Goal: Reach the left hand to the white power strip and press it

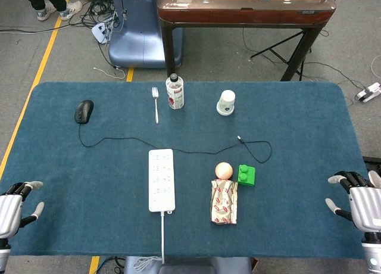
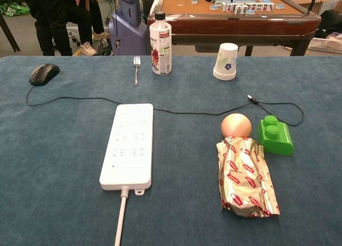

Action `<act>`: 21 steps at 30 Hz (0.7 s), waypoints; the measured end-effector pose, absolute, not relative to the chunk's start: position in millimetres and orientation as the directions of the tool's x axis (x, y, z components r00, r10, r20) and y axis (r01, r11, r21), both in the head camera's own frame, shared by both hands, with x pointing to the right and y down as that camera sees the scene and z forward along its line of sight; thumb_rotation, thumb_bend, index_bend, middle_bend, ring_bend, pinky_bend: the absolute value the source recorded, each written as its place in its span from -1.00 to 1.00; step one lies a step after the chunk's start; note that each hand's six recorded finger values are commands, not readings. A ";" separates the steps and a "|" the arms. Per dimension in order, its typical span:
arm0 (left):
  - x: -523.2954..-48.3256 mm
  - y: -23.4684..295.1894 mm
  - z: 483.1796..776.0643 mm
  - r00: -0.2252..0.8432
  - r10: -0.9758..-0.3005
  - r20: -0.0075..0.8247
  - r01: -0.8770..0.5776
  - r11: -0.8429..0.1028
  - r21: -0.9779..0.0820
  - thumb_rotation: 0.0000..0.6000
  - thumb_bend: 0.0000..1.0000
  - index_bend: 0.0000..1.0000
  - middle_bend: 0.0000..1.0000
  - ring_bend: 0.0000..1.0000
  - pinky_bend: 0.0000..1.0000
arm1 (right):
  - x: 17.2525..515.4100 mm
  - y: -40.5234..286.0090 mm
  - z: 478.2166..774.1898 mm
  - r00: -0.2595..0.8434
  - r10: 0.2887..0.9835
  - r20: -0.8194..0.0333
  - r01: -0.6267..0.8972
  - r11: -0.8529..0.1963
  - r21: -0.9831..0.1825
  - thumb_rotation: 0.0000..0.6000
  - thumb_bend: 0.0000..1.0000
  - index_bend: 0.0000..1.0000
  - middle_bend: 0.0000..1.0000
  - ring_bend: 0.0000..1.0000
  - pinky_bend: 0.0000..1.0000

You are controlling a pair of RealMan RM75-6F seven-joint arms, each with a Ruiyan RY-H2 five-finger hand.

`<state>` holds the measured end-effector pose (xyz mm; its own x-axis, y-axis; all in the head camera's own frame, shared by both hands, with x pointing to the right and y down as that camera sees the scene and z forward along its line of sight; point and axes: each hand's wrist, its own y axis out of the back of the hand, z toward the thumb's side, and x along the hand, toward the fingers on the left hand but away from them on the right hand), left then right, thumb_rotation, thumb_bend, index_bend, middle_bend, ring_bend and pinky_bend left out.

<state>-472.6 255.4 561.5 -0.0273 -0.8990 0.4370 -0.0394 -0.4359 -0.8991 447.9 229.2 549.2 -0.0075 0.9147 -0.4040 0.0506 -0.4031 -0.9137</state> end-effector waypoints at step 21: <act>-410.1 235.2 530.6 0.235 -0.919 0.317 -0.157 -0.358 -0.920 1.00 -0.33 -0.27 0.37 0.46 0.85 | 451.2 215.5 521.0 0.010 0.940 -0.342 0.074 -0.342 -0.937 1.00 -0.67 -0.21 -0.33 -0.49 -0.19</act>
